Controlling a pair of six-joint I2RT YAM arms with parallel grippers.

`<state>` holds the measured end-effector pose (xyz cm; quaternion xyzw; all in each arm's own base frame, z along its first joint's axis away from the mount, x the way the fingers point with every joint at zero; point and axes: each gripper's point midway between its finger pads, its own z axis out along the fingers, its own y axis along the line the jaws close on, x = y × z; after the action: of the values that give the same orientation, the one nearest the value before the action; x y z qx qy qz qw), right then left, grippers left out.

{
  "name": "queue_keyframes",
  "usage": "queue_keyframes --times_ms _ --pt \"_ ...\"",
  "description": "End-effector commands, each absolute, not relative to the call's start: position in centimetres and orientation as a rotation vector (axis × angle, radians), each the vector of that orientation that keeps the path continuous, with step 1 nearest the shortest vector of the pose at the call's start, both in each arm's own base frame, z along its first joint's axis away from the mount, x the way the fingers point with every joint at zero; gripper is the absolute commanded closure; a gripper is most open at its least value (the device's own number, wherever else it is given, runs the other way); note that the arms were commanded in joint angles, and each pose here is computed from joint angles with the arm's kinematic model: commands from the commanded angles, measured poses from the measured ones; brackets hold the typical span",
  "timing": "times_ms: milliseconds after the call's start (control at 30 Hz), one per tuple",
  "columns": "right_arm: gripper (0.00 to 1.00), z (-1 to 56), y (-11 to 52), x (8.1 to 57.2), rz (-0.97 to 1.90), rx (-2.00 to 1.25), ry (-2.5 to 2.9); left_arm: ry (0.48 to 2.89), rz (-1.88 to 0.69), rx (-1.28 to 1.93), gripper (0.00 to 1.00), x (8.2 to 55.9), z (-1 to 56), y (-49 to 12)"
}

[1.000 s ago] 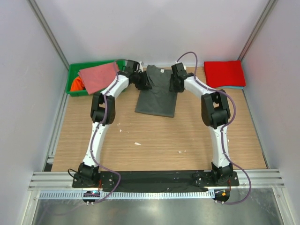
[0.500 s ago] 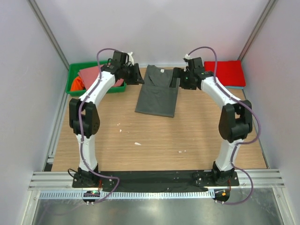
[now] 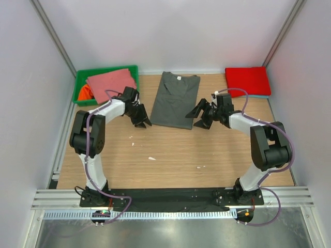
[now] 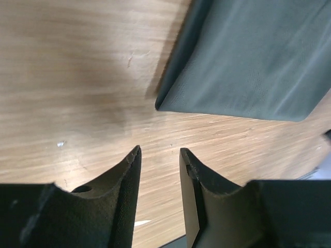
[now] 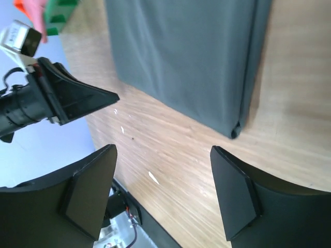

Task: Fold and stack the t-shirts
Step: Fold the tshirt

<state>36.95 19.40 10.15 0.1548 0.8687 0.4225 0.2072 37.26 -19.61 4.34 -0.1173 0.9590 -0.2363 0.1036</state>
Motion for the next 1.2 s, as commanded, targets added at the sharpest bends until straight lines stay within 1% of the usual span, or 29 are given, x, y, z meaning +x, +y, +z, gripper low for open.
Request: queue_keyframes --times_ms 0,100,200,267,333,400,500,667,900,1167 --pt "0.22 11.7 20.8 36.6 1.194 0.471 2.348 2.664 -0.839 -0.477 0.62 39.4 7.7 -20.5" --pt "0.24 9.1 19.7 35.7 1.073 0.579 2.394 2.664 -0.852 -0.572 0.61 39.1 7.0 -20.3" --pt "0.27 7.5 19.0 35.2 1.043 0.696 2.384 2.606 -0.914 -0.719 0.59 39.3 6.8 -20.5" --pt "0.33 7.2 19.0 35.7 1.061 0.761 2.343 2.547 -0.964 -0.813 0.58 40.0 7.2 -20.9" --pt "0.36 6.2 18.7 35.9 1.053 0.803 2.325 2.525 -0.973 -0.892 0.57 39.6 6.6 -20.7" --pt "0.37 5.7 18.9 36.2 1.067 0.827 2.315 2.440 -1.022 -0.957 0.57 40.5 7.4 -20.9" --pt "0.42 5.0 19.0 36.8 1.071 0.864 2.303 2.403 -1.014 -0.997 0.56 40.7 7.3 -20.6" --pt "0.44 3.9 18.8 37.3 1.060 0.930 2.287 2.370 -0.990 -1.043 0.56 40.8 6.8 -20.0" --pt "0.52 2.8 19.1 37.3 1.082 0.998 2.303 2.348 -0.993 -1.131 0.53 41.1 6.0 -19.8" --pt "0.54 1.5 18.7 36.2 1.038 1.036 2.345 2.345 -0.990 -1.145 0.52 42.0 6.0 -19.9"
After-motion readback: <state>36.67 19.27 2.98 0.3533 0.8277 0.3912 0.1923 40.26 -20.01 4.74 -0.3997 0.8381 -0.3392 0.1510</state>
